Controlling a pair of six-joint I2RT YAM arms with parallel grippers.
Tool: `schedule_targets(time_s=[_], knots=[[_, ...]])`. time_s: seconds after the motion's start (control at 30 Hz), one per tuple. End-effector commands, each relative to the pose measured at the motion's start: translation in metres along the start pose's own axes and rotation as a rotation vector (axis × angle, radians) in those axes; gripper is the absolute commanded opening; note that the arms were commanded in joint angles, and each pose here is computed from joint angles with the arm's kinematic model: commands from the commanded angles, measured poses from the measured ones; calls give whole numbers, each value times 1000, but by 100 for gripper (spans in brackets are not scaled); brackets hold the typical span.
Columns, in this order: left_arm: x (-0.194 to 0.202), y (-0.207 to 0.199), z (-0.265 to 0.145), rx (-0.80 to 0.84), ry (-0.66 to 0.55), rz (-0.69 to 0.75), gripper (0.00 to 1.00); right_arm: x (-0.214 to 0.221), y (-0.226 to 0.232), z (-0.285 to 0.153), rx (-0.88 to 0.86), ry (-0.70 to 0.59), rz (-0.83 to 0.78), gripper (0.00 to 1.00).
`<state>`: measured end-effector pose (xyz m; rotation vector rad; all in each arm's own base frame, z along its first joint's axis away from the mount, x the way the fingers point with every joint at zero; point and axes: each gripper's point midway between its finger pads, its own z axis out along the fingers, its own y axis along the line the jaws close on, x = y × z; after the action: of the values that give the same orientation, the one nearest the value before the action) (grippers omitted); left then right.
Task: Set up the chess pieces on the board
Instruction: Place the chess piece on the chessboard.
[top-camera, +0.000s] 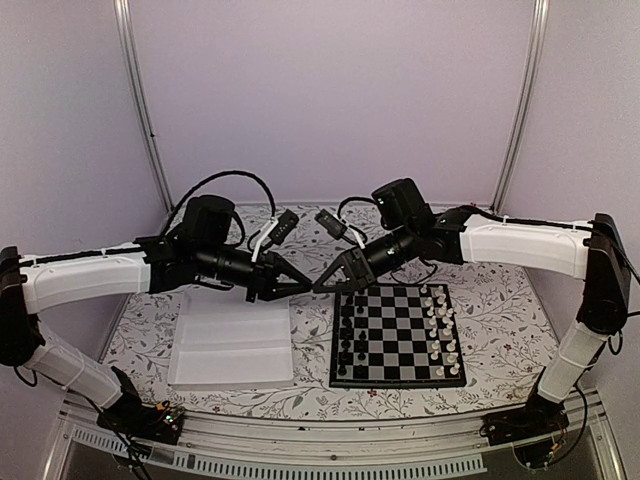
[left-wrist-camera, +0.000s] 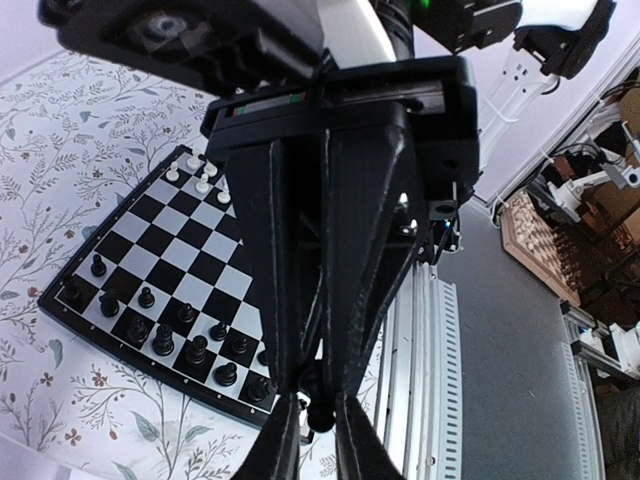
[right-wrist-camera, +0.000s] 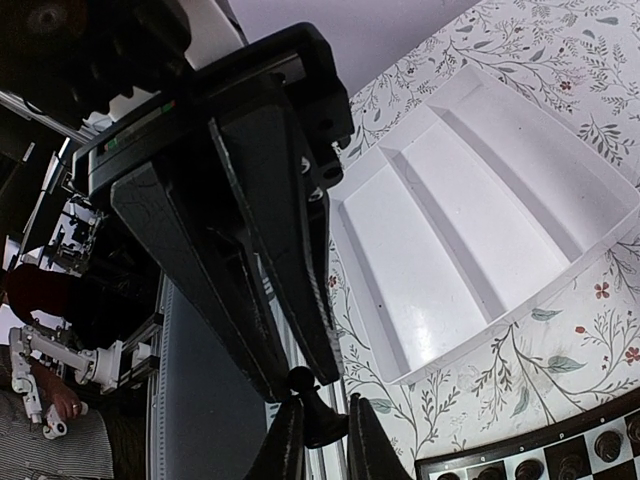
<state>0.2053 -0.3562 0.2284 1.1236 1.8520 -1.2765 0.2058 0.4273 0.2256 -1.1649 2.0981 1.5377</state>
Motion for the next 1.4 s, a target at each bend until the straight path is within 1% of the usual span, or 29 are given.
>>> schedule_targets(time_s=[0.0, 0.13, 0.2, 0.23, 0.33, 0.4, 0.5, 0.57, 0.7, 0.73, 0.83, 0.9, 0.97, 1.07, 1.13, 1.3, 1.37], knots=[[-1, -4, 5, 20, 14, 2, 14, -13, 16, -9, -22, -43, -42, 6], [-1, -4, 6, 29, 19, -5, 6, -13, 16, -9, -22, -42, -41, 6], [-2, -2, 8, 23, 21, -9, 5, -13, 15, -10, -14, -43, -35, 9], [-3, 0, 9, 16, 22, -11, 5, -14, 11, -13, 8, -49, -28, 13], [-7, 8, 12, -21, 35, -23, 4, -16, -1, -30, 118, -70, 7, 35], [-7, 16, 16, -55, 51, -31, 4, -18, 0, -52, 189, -91, 3, 43], [-7, 22, 25, -83, 89, -31, 4, -21, -1, -90, 299, -135, 7, 49], [-5, 24, 35, -100, 129, -18, 4, -20, -9, -115, 407, -166, 21, 52], [-5, 23, 66, -131, 222, 30, 4, -9, -38, -177, 774, -237, 101, 64], [1, 23, 73, -144, 263, 34, 4, -6, -45, -194, 864, -254, 120, 65], [8, 20, 101, -169, 353, 74, 3, 4, -58, -220, 1011, -269, 166, 68], [20, 25, 121, -194, 420, 86, 3, 11, -62, -230, 1060, -278, 197, 71], [22, 21, 136, -199, 455, 123, 3, 17, -65, -237, 1096, -285, 222, 74], [38, 28, 159, -236, 531, 153, 3, 23, -67, -238, 1102, -284, 237, 77], [46, 28, 171, -252, 558, 172, 3, 24, -67, -236, 1089, -270, 228, 77], [68, 38, 193, -316, 610, 167, 3, 27, -68, -231, 1073, -244, 218, 77], [68, 44, 198, -349, 610, 174, 3, 28, -69, -230, 1069, -236, 216, 77]])
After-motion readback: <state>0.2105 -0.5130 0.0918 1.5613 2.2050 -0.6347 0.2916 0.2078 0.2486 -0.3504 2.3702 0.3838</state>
